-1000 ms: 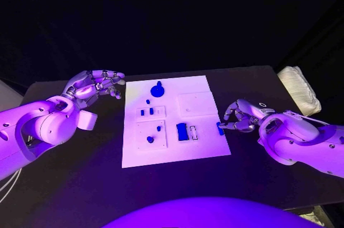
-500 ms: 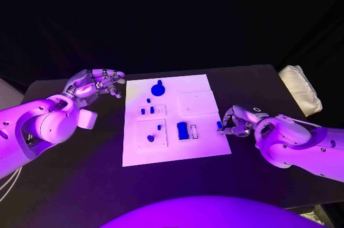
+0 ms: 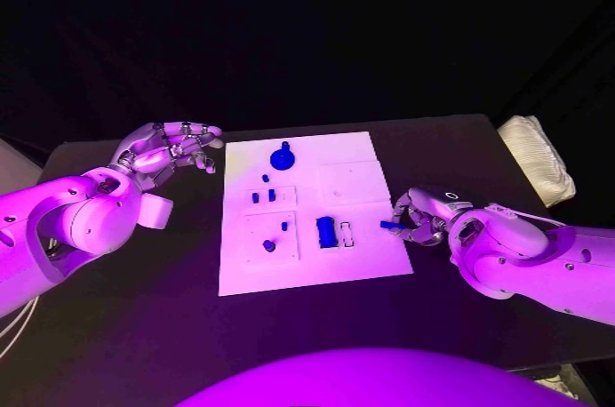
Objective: Assemble the parts on the task board
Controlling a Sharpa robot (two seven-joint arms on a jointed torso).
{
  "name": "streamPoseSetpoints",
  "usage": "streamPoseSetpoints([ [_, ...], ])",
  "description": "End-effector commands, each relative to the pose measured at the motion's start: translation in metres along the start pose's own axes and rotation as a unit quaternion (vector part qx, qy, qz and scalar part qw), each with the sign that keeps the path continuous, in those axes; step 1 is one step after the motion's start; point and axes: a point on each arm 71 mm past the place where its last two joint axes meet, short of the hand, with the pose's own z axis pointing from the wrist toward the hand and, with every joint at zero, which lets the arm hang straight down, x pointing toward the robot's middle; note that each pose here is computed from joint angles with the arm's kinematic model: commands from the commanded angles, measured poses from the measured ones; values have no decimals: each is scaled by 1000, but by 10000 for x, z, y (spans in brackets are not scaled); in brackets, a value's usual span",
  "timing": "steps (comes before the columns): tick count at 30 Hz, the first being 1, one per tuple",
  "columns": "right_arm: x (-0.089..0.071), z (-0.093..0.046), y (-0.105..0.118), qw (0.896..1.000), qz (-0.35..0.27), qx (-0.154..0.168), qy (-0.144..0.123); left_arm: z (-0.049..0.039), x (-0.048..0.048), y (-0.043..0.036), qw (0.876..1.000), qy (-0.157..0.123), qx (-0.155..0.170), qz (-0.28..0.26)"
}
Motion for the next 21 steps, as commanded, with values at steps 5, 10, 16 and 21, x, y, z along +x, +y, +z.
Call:
streamPoseSetpoints([
  [5, 92, -10, 26, 1000, -13, -2, 14, -2, 7, -3, 1000, 5, 0, -4],
  [10, 72, -16, 39, 1000, -8, -3, 0, -5, 0, -2, 1000, 4, -1, -4],
  [16, 8, -44, 107, 1000, 5, -10, -15, -10, -12, 1, 1000, 3, -3, -4],
  [21, -98, -44, 208, 999, 36, -14, -23, -10, -14, 3, 1000, 2, -4, -3],
])
